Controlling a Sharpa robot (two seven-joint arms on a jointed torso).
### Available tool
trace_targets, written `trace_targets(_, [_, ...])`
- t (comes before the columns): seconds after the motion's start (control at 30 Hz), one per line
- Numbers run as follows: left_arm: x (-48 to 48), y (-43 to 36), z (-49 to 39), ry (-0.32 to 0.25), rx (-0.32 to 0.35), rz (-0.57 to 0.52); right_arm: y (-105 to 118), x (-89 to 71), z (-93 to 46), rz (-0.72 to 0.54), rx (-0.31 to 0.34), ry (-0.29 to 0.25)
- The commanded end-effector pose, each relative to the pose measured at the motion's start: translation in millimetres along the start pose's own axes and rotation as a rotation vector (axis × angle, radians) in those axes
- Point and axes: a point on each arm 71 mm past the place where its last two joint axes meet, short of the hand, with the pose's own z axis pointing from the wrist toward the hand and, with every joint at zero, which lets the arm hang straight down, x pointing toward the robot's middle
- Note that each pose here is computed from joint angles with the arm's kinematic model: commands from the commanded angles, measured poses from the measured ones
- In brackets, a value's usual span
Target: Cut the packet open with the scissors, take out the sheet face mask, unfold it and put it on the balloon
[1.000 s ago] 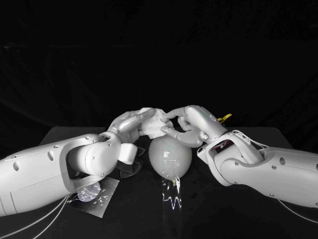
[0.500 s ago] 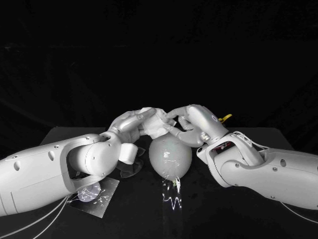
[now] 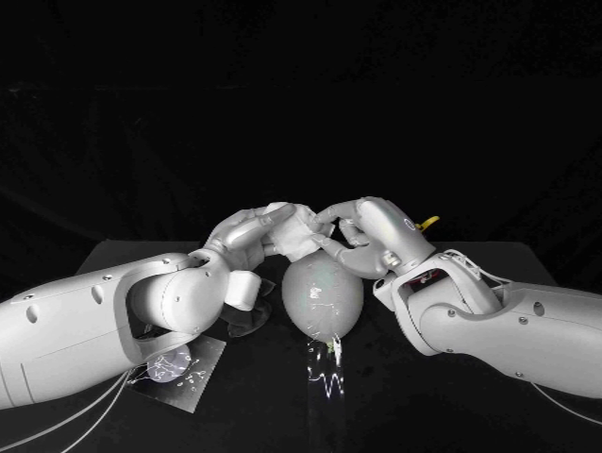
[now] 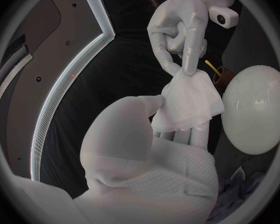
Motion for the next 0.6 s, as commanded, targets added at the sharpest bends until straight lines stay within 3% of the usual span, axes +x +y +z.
trace_targets(0.03, [0.5, -3.4, 0.9, 0.005, 0.029, 0.003, 0.6, 0.5, -0.8, 0.003, -0.009, 0.013])
trace_targets(0.6, [-4.9, -4.5, 1.5, -0.027, 0.037, 0.012, 1.1, -1.7, -4.0, 0.022, -0.024, 0.021])
